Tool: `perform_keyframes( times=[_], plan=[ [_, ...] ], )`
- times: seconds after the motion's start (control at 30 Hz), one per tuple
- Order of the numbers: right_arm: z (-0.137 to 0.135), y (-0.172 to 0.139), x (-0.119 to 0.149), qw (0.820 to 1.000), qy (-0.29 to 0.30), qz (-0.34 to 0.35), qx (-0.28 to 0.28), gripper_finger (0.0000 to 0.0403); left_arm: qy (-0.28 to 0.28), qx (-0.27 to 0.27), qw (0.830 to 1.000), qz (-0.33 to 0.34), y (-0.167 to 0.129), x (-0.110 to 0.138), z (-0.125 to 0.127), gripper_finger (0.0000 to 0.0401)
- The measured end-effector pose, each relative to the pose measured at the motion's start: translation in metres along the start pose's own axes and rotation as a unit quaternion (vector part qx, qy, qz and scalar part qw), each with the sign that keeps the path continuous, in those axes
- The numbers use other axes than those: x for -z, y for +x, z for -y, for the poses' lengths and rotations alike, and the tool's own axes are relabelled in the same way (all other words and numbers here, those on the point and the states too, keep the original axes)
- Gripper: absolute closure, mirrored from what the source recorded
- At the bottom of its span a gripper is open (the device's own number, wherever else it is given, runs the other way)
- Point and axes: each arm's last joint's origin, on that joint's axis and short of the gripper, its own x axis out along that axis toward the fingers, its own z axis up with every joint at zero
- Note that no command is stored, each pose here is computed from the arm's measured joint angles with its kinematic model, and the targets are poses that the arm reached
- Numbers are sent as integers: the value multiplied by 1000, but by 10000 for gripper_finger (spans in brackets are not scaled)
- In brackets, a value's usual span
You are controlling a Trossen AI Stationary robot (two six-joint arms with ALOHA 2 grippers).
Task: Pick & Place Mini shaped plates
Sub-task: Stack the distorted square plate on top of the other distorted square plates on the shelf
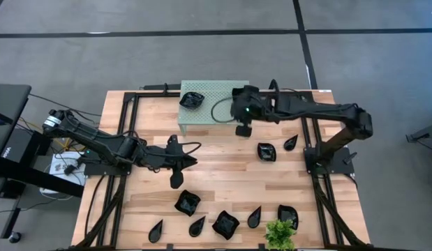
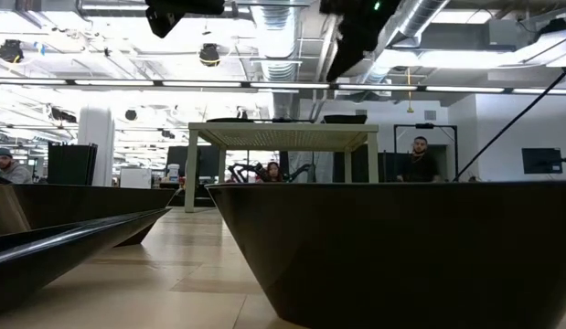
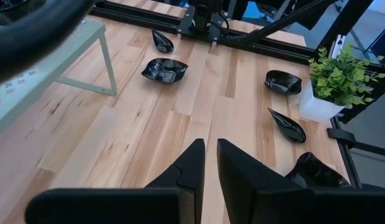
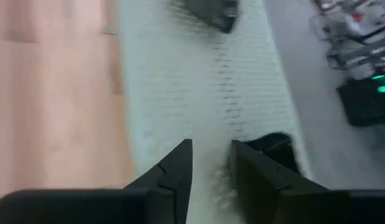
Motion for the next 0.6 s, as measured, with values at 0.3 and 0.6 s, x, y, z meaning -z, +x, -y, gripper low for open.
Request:
perform_keyframes(
  times=[0.3, 0.6],
  plan=[
    [-107, -33, 1, 971, -37, 3, -236, 294, 0, 0, 1000, -1, 0, 0, 0, 357],
    [-220, -46, 26, 933, -146, 43, -326, 294, 0, 0, 1000, 0, 0, 0, 0, 357]
  ],
)
